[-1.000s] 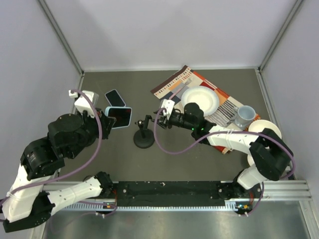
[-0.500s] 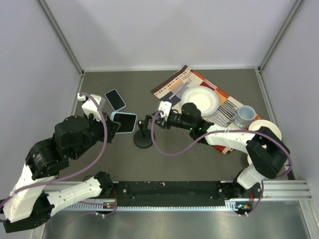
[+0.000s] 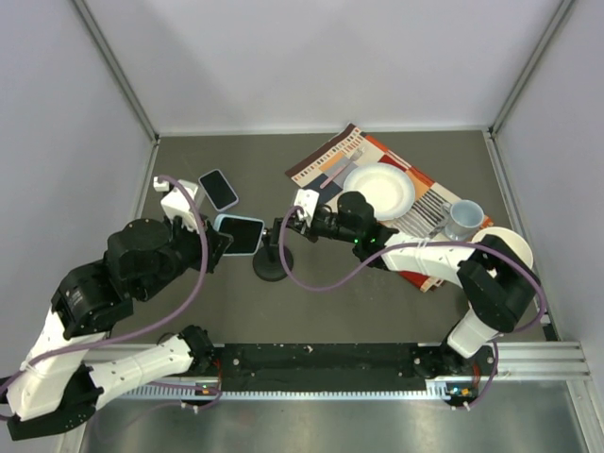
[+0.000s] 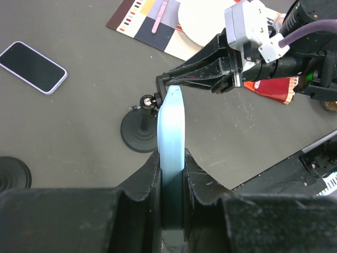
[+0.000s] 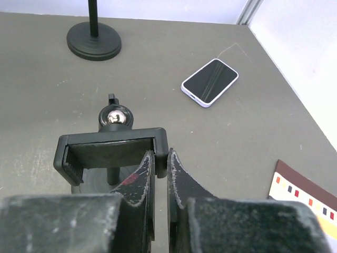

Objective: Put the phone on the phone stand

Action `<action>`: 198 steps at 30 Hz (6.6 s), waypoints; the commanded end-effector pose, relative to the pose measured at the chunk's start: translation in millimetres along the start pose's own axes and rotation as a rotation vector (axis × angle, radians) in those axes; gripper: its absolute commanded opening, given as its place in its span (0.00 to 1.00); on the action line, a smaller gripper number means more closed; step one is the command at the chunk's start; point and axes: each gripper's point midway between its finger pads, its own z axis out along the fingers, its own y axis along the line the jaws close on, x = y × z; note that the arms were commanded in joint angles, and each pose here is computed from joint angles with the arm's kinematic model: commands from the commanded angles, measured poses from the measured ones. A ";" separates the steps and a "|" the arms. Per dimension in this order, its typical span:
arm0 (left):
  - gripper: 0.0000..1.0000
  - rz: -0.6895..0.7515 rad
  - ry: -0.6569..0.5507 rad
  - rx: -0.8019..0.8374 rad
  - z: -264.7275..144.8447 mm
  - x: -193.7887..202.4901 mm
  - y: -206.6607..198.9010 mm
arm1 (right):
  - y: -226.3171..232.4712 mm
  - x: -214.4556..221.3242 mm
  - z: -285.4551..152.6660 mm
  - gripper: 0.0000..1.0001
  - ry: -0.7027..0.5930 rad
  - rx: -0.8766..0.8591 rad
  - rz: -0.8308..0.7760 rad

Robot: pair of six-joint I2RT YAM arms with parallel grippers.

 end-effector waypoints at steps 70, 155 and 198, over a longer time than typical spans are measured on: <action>0.00 0.673 0.159 0.580 121.4 55.4 -66.4 | 38.4 -26.8 -34.1 0.00 0.068 -0.413 0.199; 0.00 0.328 0.568 -0.779 59.3 111.9 80.3 | -4.7 -82.5 -54.1 0.00 0.053 0.231 0.039; 0.00 0.234 0.609 -0.815 67.2 118.8 79.5 | 15.9 -106.4 -80.9 0.00 0.071 0.751 0.193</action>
